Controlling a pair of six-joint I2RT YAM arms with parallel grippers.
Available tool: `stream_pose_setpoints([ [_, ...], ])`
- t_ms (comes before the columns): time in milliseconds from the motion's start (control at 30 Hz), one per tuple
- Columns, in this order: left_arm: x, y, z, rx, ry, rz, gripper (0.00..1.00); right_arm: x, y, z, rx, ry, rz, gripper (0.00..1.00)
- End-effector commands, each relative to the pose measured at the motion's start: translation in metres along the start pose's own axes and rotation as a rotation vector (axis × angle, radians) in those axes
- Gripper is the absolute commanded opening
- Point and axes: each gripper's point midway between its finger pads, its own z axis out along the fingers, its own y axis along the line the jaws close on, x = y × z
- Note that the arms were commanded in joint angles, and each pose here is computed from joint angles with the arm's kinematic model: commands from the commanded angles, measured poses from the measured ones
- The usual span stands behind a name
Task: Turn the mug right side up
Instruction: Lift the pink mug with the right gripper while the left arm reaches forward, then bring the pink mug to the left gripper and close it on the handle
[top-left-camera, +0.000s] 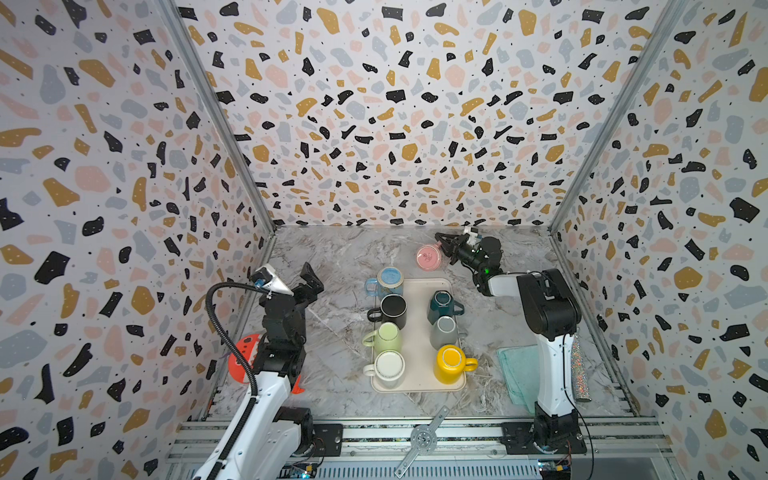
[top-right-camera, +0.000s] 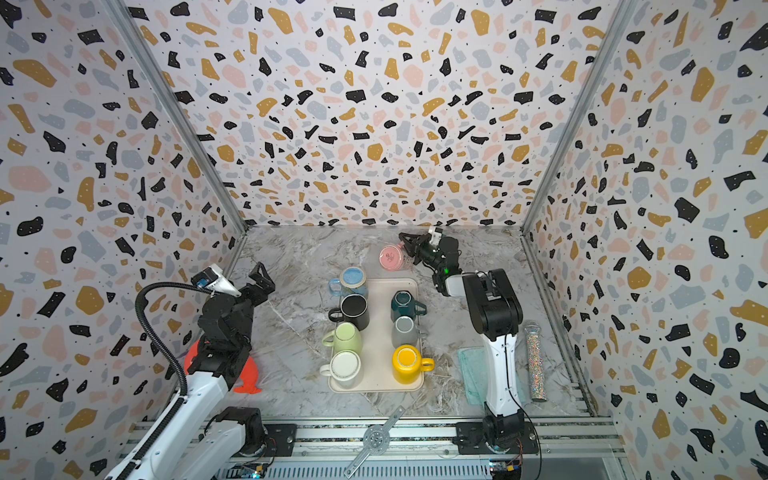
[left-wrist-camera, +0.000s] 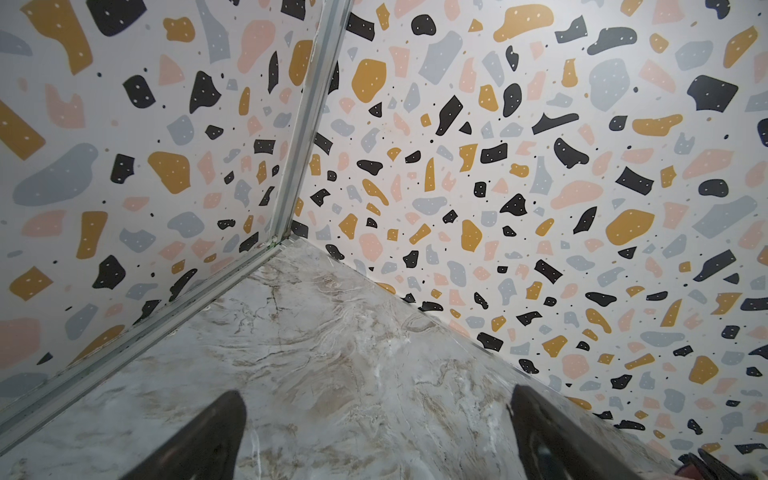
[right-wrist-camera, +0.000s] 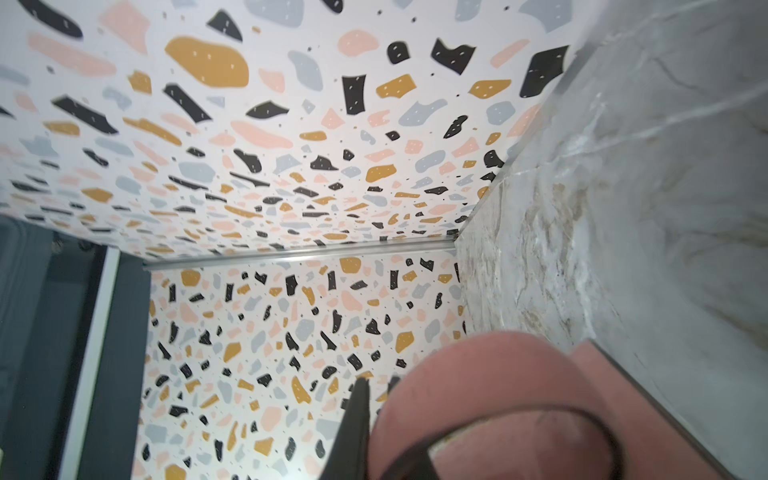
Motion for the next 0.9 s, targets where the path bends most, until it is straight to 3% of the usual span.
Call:
stream_pose_setpoints([
  [0,-0.030,-0.027,0.000,0.103,-0.052,0.007,0.98,0.024,0.116,0.002,-0.142,0.088,-0.412,0.00],
  [233,-0.051,-0.083,0.008,0.311,0.006,0.059,0.92,0.062,0.152,0.011,-0.032,0.149,-0.864,0.00],
  [467,-0.074,-0.139,0.004,0.534,0.077,0.086,0.89,0.116,0.159,0.012,0.118,0.141,-1.316,0.00],
  [700,-0.079,-0.187,-0.017,0.791,0.186,0.119,0.84,0.163,0.149,-0.002,0.250,0.081,-1.722,0.00],
  [867,-0.077,-0.197,-0.033,0.868,0.202,0.168,0.83,0.178,0.144,-0.017,0.376,-0.043,-1.983,0.00],
])
